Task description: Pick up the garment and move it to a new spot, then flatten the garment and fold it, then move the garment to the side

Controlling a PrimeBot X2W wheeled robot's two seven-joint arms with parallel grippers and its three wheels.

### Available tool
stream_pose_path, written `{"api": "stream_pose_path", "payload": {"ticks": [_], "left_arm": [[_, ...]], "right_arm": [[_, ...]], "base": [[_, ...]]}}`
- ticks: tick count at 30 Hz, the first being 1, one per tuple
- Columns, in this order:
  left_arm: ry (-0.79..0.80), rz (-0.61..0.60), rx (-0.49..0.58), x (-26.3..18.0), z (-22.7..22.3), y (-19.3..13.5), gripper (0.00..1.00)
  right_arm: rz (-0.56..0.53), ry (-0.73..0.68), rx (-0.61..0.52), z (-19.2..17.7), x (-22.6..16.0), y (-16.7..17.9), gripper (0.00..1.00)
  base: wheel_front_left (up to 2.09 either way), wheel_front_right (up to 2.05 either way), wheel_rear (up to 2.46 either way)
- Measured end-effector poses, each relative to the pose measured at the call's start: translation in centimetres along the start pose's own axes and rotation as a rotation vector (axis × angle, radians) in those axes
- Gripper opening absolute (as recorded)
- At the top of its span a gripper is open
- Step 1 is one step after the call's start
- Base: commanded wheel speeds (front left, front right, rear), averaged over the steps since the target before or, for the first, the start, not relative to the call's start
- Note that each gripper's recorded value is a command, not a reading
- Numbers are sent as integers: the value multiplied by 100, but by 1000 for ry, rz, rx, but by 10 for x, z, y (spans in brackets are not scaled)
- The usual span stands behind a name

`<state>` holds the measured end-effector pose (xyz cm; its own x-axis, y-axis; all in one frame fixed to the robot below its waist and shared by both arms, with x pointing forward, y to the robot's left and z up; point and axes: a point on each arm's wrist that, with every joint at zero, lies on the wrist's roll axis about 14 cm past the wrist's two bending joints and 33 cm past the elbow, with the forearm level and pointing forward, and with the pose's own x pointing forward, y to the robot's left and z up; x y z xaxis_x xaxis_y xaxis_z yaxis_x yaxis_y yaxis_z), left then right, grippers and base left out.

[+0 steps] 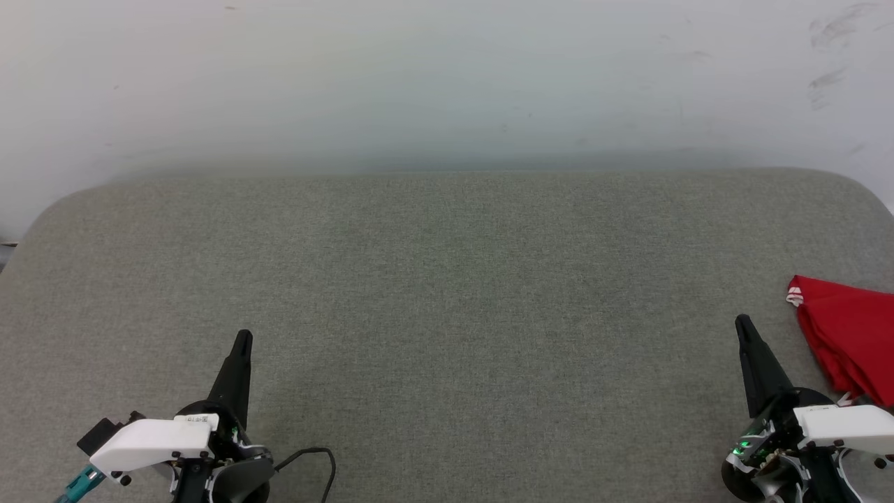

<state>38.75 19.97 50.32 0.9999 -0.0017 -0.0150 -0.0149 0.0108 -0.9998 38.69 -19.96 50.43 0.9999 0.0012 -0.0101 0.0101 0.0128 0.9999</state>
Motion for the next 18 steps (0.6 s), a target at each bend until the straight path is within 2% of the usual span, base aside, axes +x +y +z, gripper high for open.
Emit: {"api": "stream_pose_path", "payload": {"ticks": [18], "left_arm": [[-2, -7, -14, 1, 1, -2, 0]], "right_arm": [[1, -3, 17, 1, 1, 0, 0]], "base": [[0, 0, 0]]}}
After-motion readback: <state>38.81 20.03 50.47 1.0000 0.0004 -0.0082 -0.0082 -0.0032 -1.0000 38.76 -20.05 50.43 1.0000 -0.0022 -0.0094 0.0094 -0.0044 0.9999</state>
